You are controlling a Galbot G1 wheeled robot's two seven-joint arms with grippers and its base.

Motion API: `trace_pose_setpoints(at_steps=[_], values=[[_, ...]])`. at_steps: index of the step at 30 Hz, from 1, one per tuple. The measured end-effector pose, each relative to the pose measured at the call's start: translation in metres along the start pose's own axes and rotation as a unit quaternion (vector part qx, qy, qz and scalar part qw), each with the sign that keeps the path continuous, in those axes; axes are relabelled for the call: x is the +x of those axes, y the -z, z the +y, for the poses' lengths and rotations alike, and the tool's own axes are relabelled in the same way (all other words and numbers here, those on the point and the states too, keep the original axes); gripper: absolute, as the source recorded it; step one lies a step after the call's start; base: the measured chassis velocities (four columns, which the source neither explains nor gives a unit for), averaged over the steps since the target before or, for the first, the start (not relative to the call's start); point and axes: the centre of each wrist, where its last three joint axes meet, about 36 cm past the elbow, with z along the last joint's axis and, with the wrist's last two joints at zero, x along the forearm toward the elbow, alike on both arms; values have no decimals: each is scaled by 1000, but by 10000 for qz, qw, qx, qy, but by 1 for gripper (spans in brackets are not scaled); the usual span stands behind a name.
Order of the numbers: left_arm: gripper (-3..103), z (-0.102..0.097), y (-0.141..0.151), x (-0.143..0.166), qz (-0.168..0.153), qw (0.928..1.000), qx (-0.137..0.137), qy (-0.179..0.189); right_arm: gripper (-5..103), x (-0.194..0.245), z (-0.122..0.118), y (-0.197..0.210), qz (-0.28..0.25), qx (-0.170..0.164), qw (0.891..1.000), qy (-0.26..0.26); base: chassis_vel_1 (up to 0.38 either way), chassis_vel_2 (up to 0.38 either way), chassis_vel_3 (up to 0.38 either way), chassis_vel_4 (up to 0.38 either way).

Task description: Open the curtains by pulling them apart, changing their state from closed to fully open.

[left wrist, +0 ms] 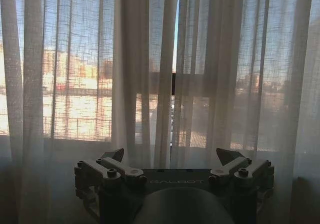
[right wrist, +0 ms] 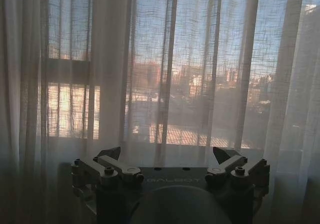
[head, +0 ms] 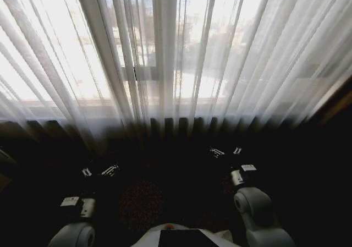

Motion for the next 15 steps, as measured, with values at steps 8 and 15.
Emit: trace_pose_setpoints(at_steps=[8,15], values=[[100,1,-1,0,-56,9998,-171,35,100,2,0,-7,-59,63,10000,-46,0,0,0,0],[100,1,-6,1,-91,9998,-198,41,100,2,0,-10,-91,89,9999,-64,0,0,0,0]])
